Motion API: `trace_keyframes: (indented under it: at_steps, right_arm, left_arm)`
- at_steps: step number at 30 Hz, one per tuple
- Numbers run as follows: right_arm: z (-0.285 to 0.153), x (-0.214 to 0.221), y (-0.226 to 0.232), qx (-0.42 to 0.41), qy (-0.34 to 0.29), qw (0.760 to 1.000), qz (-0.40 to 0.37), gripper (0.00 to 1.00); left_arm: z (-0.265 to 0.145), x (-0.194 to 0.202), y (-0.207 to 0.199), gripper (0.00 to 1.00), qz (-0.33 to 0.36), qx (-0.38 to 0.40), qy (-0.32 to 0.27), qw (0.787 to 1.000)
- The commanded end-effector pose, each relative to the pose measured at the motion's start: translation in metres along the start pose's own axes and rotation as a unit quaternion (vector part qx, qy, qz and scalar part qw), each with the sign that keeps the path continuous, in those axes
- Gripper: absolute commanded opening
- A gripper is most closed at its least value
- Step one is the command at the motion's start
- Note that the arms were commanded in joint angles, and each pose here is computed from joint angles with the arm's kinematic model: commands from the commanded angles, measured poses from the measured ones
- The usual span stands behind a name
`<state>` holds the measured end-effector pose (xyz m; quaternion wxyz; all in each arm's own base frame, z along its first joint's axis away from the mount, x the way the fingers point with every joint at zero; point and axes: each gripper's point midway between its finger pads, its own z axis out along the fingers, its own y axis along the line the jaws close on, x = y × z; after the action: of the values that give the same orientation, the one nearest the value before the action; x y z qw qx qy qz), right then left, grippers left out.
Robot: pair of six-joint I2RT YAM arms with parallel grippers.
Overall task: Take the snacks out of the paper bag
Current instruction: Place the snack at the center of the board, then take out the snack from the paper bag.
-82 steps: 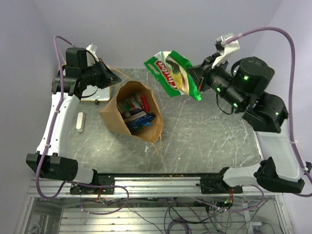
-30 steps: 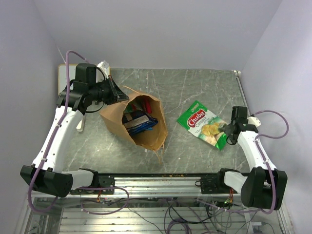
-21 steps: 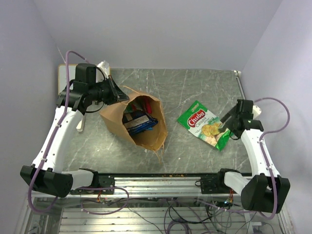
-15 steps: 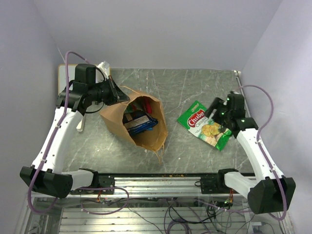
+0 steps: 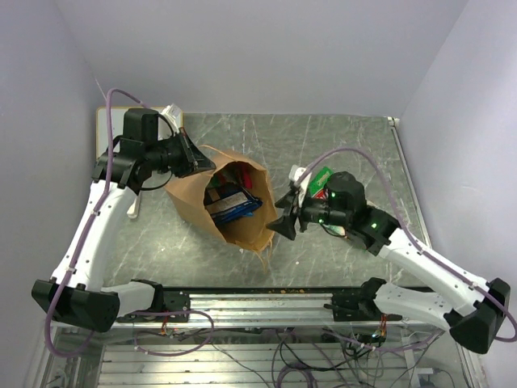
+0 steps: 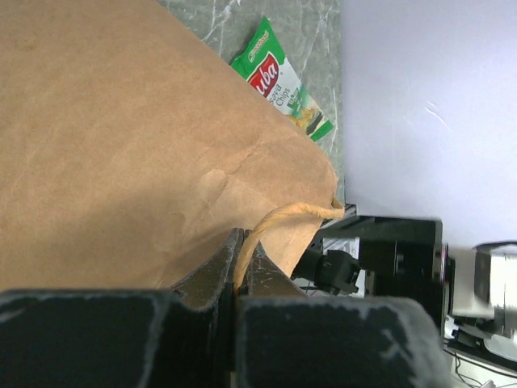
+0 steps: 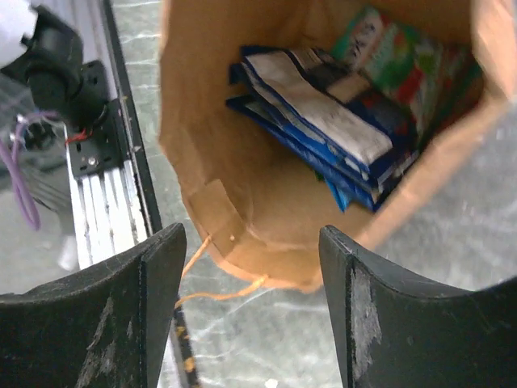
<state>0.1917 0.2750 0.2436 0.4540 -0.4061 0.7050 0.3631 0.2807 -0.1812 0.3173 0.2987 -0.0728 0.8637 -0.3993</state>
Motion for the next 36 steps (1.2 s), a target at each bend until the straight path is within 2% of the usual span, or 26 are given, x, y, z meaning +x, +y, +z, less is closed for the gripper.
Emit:
trace_keyframes:
  at_steps: [1, 4, 7, 13, 16, 19, 23, 27, 36]
  right_arm:
    - [0.023, -0.013, 0.014, -0.041, -0.029, 0.977, -0.209, 0.64]
    - [0.047, -0.011, 0.026, -0.082, -0.021, 0.944, -0.318, 0.54]
    - [0.074, -0.01, 0.027, -0.087, -0.013, 0.917, -0.388, 0.55]
    - [0.116, -0.016, 0.004, -0.059, 0.009, 0.89, -0.452, 0.52]
    - [0.132, -0.005, -0.003, -0.065, 0.026, 0.878, -0.473, 0.49]
    - [0.143, 0.009, -0.011, -0.079, 0.043, 0.871, -0.484, 0.45]
    - [0.154, 0.005, -0.019, -0.068, 0.029, 0.866, -0.495, 0.43]
    - [0.166, 0.011, -0.031, -0.066, 0.045, 0.855, -0.513, 0.37]
    - [0.176, 0.028, -0.036, -0.093, 0.064, 0.849, -0.515, 0.36]
  left_arm:
    - [-0.007, 0.005, -0.009, 0.07, 0.001, 0.016, 0.001, 1.0]
    - [-0.008, 0.005, -0.009, 0.07, 0.003, 0.014, 0.001, 1.0]
    - [-0.009, 0.003, -0.009, 0.07, 0.008, 0.012, -0.005, 1.0]
    - [-0.009, -0.003, -0.008, 0.07, 0.022, 0.004, -0.014, 1.0]
    - [-0.01, -0.004, -0.007, 0.07, 0.032, -0.001, -0.017, 0.999]
    - [-0.011, -0.006, -0.006, 0.07, 0.043, -0.005, -0.018, 0.999]
    - [-0.012, -0.007, -0.006, 0.07, 0.054, -0.006, -0.02, 0.998]
    - [-0.01, -0.006, -0.005, 0.07, 0.063, -0.002, -0.016, 0.998]
    - [-0.008, -0.006, -0.002, 0.07, 0.083, -0.01, -0.004, 0.996]
